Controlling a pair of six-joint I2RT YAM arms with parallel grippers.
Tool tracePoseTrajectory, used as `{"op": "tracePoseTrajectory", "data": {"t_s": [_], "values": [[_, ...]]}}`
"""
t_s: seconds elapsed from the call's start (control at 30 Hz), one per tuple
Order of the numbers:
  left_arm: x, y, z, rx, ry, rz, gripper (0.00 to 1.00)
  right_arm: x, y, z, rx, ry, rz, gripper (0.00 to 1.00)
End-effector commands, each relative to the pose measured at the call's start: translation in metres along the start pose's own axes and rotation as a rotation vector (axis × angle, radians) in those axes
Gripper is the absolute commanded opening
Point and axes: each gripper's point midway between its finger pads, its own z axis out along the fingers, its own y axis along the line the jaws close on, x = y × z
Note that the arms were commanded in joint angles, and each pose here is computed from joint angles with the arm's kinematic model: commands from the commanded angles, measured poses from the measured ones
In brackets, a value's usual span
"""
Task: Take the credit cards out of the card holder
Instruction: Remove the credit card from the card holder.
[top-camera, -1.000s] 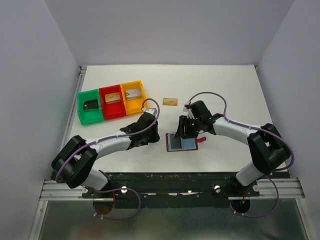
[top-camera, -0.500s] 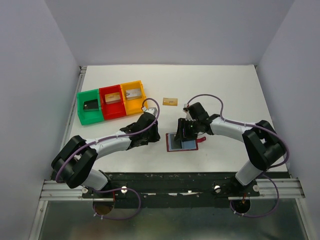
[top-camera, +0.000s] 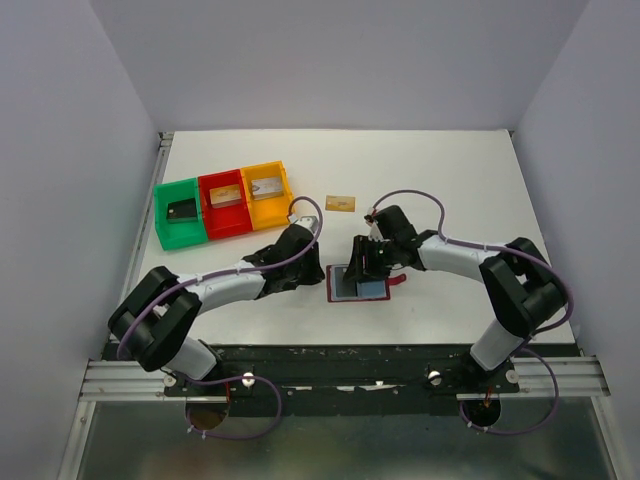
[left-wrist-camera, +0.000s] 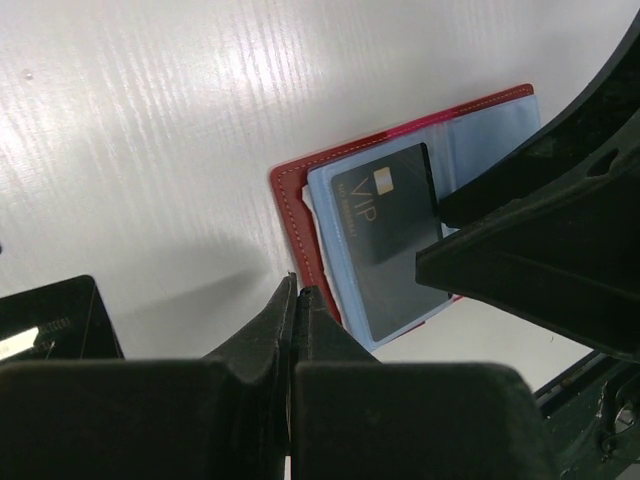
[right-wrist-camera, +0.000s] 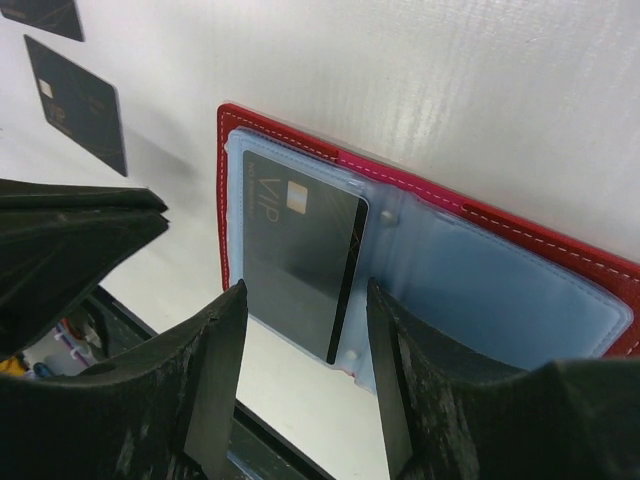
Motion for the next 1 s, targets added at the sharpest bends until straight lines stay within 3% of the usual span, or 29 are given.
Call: {"op": "tracePoseTrajectory", "data": {"t_s": [0.0,0.33,0.97], "values": [[0.0,-0.018,0.004,0.082,0.016,0.026,0.01,0.018,-0.008,0.014,-0.017,0.034,0.052,0.6],[0.005,-0.023,0.011,0.103,0.057,0.041,0.01,0.023,-0.004,0.02,-0.06,0.042,0.085,0.6],[-0.005,-0.007,0.0,0.015,-0.016,0.02,0.0,0.003,0.013,-0.007,-0.076,-0.042,0.024,0.6]]}}
